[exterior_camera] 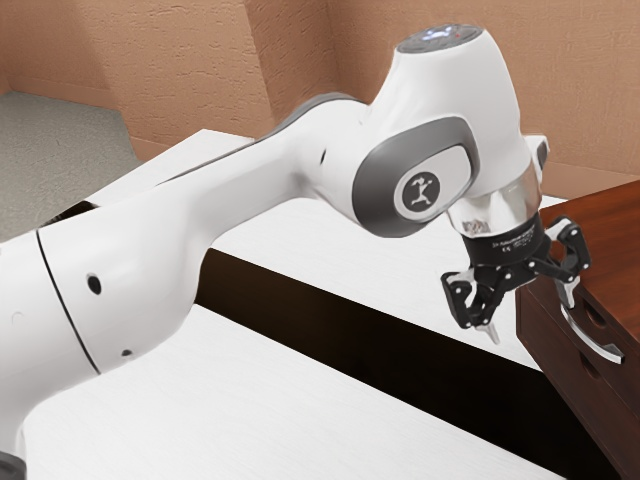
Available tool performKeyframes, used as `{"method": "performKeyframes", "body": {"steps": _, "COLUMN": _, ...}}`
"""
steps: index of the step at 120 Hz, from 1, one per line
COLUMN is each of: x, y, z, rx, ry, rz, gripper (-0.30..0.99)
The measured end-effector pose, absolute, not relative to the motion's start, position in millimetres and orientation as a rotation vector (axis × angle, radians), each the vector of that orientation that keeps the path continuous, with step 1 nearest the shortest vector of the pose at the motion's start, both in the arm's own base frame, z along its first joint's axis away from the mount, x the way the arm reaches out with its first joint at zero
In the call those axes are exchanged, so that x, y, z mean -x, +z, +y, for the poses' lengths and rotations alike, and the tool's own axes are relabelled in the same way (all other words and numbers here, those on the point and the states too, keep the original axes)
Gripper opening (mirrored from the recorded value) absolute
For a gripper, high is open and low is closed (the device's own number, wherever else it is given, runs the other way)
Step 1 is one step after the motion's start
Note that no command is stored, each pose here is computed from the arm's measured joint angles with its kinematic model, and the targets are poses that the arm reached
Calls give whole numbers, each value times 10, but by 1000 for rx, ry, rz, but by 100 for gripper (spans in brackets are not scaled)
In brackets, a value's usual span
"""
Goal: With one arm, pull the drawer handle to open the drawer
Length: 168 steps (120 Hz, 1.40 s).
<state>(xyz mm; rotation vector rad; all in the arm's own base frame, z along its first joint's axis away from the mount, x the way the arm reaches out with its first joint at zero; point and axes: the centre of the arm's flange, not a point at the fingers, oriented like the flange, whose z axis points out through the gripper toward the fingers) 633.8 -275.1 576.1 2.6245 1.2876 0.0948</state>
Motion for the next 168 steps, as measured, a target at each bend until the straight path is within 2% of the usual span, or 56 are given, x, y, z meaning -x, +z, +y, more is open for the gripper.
{"method": "performKeyframes", "body": {"steps": 36, "x": -6283, "y": 5750, "z": -2871, "rx": -2610, "ry": 121, "rz": 1254, "gripper": 54}}
{"method": "performKeyframes", "body": {"steps": 101, "x": -6310, "y": 5778, "z": -2893, "rx": -2582, "ry": 153, "rz": 1227, "gripper": 45}}
{"method": "performKeyframes", "body": {"steps": 168, "x": -6243, "y": 5694, "z": -2899, "rx": -2548, "ry": 90, "rz": 1233, "gripper": 34}}
